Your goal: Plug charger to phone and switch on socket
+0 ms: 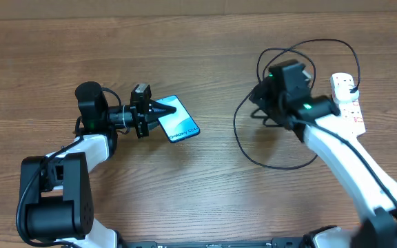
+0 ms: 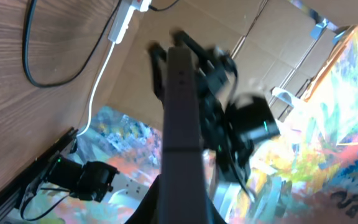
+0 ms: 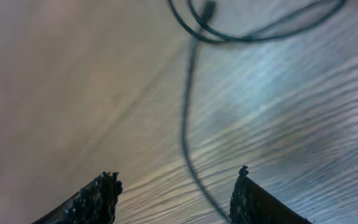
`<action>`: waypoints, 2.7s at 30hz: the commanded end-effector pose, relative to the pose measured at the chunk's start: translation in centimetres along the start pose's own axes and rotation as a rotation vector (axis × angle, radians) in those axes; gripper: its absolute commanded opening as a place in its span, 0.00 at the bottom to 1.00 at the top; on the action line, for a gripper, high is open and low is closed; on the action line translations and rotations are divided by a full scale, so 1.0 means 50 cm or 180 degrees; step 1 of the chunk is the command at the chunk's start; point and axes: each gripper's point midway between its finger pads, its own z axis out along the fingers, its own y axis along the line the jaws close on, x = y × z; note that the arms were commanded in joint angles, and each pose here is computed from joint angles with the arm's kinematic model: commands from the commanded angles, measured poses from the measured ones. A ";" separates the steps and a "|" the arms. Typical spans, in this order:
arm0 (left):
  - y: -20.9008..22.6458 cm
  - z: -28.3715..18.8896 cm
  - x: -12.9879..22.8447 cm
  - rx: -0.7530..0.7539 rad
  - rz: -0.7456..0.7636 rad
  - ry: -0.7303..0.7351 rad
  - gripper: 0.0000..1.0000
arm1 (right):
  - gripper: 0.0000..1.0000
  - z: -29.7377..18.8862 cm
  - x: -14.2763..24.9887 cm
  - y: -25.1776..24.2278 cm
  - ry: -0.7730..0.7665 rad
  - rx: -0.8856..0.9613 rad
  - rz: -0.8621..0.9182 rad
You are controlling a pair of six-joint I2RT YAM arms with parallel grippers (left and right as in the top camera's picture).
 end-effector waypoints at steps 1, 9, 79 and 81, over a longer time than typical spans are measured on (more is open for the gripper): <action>-0.013 0.003 0.011 -0.0025 0.0125 0.0122 0.10 | 0.60 0.054 -0.022 0.022 0.0011 0.0113 -0.0046; -0.014 0.003 0.008 -0.0018 0.0124 0.0086 0.04 | 0.54 0.201 -0.075 0.017 -0.0278 0.0598 -0.0064; -0.018 0.002 -0.012 0.0017 0.0244 -0.0094 0.04 | 0.31 0.210 0.136 -0.104 0.1417 0.1401 -0.1350; -0.018 0.002 -0.012 0.0017 0.0243 -0.0094 0.04 | 0.28 0.209 0.149 -0.119 0.1442 0.1481 -0.1252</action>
